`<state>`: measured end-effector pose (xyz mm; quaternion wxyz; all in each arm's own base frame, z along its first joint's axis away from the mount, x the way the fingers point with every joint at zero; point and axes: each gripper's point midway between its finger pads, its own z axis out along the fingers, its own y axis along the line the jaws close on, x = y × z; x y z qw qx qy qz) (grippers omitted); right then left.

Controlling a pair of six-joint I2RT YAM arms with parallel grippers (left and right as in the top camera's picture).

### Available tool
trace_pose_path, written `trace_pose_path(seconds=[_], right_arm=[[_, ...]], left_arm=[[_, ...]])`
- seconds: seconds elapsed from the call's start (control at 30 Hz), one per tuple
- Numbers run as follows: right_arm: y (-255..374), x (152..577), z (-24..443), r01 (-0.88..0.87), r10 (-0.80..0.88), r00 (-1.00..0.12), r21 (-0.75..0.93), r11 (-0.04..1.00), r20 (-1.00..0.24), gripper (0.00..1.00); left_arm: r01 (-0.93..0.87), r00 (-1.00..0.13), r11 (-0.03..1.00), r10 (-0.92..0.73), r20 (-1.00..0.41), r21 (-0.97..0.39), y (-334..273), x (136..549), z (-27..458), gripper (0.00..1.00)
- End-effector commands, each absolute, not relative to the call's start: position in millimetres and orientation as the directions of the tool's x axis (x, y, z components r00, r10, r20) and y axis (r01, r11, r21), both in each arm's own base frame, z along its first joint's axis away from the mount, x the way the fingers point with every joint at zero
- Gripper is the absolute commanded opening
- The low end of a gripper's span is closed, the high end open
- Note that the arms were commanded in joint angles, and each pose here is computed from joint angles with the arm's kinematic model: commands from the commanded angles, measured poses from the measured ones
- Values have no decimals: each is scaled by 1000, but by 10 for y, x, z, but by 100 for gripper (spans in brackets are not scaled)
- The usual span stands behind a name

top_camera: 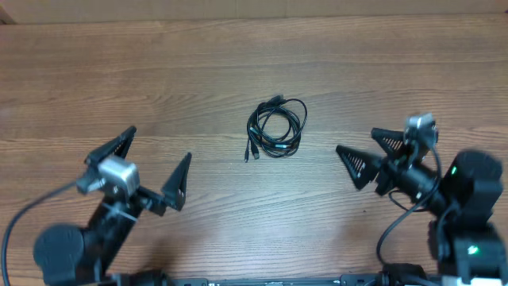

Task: Untangle cables
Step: 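Raise both arms and move the right gripper toward the black cable coil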

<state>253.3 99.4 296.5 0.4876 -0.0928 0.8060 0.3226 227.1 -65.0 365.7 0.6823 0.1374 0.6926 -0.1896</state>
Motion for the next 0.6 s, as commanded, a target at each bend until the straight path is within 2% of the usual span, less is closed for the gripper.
trace_pose_path(seconds=[0.0,0.17,0.33,0.47,0.57], right_arm=[[818,2754,3342,-376,159,-497,377,847,-853,100],[713,2949,3604,-288,168,-571,387,876,-804,100],[795,3074,3798,-331,172,-570,417,847,-803,100],[955,3117,3850,-421,160,-572,456,784,-804,100],[866,3196,3687,-349,167,-608,451,821,-776,100]], left_arm=[[435,-156,882,-124,-980,-181,-617,2452,3758,100],[376,-353,886,-132,-926,-270,-544,2708,3783,100],[277,-532,911,-119,-839,-305,-482,2913,3749,100],[134,-682,967,-70,-728,-218,-392,3044,3514,100],[129,-751,980,-2,-661,-149,-491,3122,3356,100]])
